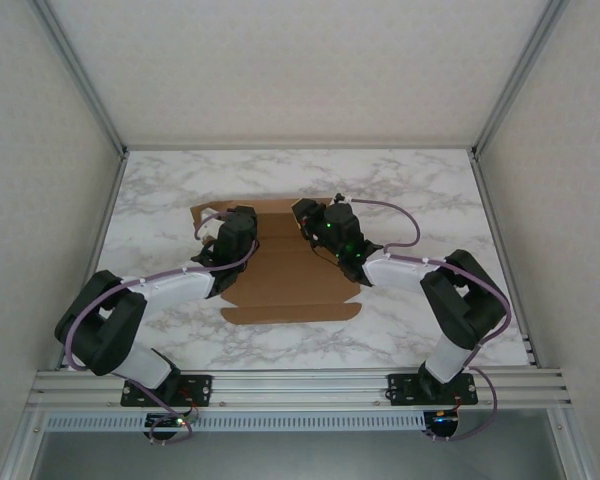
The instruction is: Fold the paper box
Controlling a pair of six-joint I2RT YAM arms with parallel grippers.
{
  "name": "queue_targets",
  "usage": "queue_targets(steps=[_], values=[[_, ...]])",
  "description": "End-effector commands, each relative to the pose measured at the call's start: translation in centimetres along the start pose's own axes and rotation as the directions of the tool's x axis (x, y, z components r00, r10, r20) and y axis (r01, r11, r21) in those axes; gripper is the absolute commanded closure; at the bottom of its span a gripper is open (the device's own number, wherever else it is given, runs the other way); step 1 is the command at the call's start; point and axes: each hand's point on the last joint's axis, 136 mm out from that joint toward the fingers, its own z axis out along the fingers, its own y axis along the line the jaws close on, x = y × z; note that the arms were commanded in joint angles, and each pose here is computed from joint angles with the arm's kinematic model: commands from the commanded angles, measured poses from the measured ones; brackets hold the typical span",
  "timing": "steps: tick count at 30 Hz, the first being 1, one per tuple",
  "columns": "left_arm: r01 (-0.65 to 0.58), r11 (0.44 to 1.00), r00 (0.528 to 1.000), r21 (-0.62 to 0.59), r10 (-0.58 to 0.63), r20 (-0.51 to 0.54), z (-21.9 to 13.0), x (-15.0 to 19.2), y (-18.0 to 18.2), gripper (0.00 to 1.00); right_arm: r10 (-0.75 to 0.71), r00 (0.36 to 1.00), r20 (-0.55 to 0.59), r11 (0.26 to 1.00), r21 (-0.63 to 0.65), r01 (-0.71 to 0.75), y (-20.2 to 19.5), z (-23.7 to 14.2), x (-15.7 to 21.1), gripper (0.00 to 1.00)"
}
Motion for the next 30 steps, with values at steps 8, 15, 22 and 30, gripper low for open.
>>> queue_targets(steps=[8,15,22,30], values=[[-0.149,0.978,0.986,-0.143,0.137,-0.093,-0.9,1.0,5.0,0.91,0.019,0.998,0.067,1.000,-0.025,-0.018,0.6,-0.1,-0.7,0.89],[-0.313,0.941,0.948,-0.132,0.300,-0.108,-2.5,-0.2,2.9,0.57,-0.028,0.992,0.126,0.999,0.036,0.024,-1.0,-1.7,-2.4,0.93],[-0.630,0.776,0.753,-0.028,0.601,-0.267,-4.8,1.0,-0.3,0.50,-0.099,0.985,0.142,0.993,0.084,0.088,-1.7,-3.4,-3.5,0.92],[-0.809,0.572,0.524,0.136,0.806,-0.274,-7.0,-0.9,-7.1,0.47,-0.191,0.973,0.127,0.973,0.159,0.170,-1.7,-5.0,-4.3,0.94]])
